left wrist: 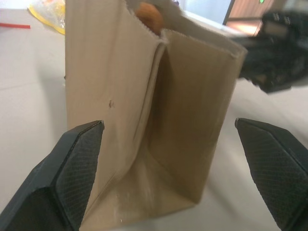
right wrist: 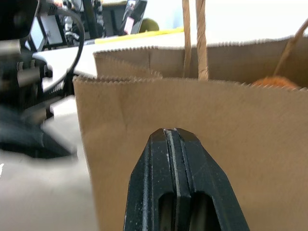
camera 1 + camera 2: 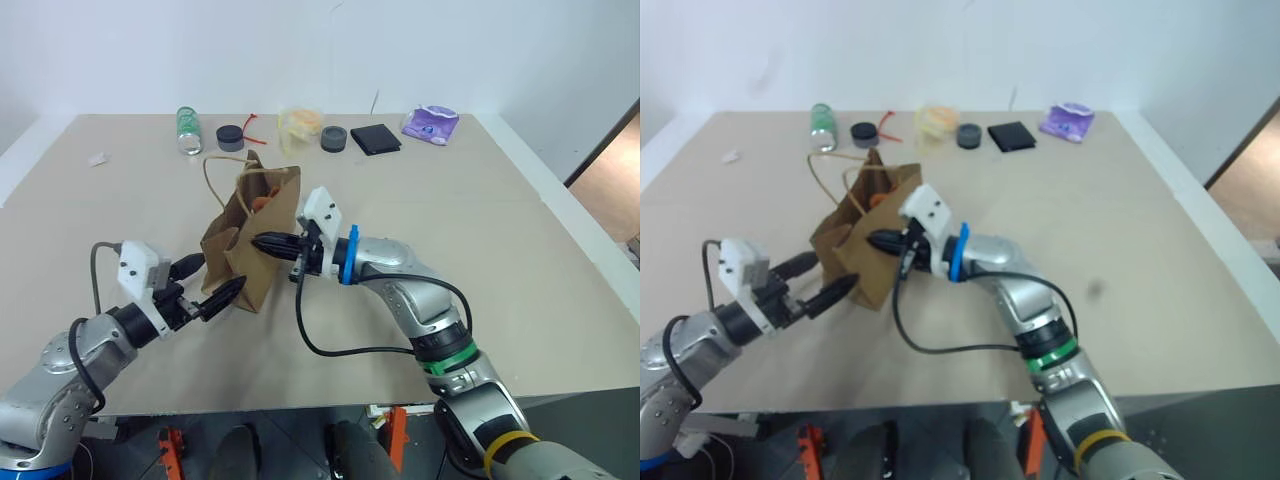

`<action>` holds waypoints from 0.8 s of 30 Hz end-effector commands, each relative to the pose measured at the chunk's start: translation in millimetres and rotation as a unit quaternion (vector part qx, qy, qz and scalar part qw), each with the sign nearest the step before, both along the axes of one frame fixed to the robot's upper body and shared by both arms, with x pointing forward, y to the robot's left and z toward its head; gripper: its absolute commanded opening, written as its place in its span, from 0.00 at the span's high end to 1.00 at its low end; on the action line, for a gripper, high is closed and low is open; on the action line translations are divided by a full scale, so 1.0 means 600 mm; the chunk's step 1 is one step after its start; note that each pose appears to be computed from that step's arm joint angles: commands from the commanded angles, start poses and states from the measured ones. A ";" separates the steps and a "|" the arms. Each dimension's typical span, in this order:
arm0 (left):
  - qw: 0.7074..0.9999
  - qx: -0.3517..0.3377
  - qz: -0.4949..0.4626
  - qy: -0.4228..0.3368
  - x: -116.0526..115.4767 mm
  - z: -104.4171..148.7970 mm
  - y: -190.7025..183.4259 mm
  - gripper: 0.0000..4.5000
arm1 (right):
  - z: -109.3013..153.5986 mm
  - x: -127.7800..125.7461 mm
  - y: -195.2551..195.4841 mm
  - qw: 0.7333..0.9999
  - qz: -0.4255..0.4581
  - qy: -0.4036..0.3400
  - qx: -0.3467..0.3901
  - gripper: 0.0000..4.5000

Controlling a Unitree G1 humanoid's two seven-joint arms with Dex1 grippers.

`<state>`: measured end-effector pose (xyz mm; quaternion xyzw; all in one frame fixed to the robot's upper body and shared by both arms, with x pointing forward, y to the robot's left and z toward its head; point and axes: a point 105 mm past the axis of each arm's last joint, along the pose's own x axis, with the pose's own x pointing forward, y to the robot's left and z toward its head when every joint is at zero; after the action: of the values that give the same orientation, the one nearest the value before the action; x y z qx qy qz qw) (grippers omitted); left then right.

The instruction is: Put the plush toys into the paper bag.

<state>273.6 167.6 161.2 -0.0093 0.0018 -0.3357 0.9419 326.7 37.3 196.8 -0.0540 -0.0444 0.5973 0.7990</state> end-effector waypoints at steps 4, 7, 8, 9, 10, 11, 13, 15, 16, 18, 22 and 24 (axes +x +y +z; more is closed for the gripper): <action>0.999 0.006 0.026 -0.035 0.027 0.008 -0.009 0.00 | 0.026 -0.013 0.024 0.999 0.018 -0.027 0.018 0.99; 0.999 0.002 0.040 -0.032 0.037 0.002 -0.010 0.00 | 0.027 -0.016 0.024 0.999 0.019 -0.027 0.020 0.99; 0.999 -0.004 0.043 -0.033 0.040 0.003 -0.011 0.00 | 0.027 -0.017 0.023 0.999 0.019 -0.027 0.020 0.99; 0.998 -0.005 0.042 -0.038 0.041 0.004 -0.013 0.00 | 0.027 -0.018 0.021 0.999 0.020 -0.027 0.020 0.99; 0.998 -0.013 0.044 -0.039 0.042 0.005 -0.014 0.00 | 0.027 -0.018 0.018 0.999 0.020 -0.026 0.020 0.99; 0.998 -0.019 0.042 -0.040 0.043 0.007 -0.017 0.12 | 0.026 -0.019 0.015 0.999 0.019 -0.026 0.020 1.00; 0.998 -0.023 0.042 -0.044 0.044 0.009 -0.018 0.31 | 0.026 -0.019 0.009 0.999 0.019 -0.026 0.020 1.00; 0.997 -0.035 0.042 -0.047 0.046 0.014 -0.018 0.51 | 0.027 -0.019 0.001 0.999 0.017 -0.024 0.020 1.00; 0.997 -0.038 0.043 -0.047 0.048 0.015 -0.017 0.61 | 0.026 -0.019 -0.006 0.999 0.015 -0.024 0.019 1.00; 0.997 -0.042 0.043 -0.046 0.049 0.016 -0.016 0.82 | 0.027 -0.021 -0.020 0.999 0.017 -0.020 0.020 1.00; 0.997 -0.048 0.034 -0.047 0.049 0.020 -0.018 0.98 | 0.042 -0.030 -0.074 0.999 0.031 -0.003 0.024 1.00; 0.997 -0.054 0.015 -0.050 0.045 0.026 -0.022 1.00 | 0.060 -0.043 -0.129 0.997 0.063 0.044 0.028 0.93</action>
<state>304.2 156.3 161.7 -0.0433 -0.0354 -0.3045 0.9509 313.1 -20.0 204.5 -0.0256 -0.0068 0.6218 0.7827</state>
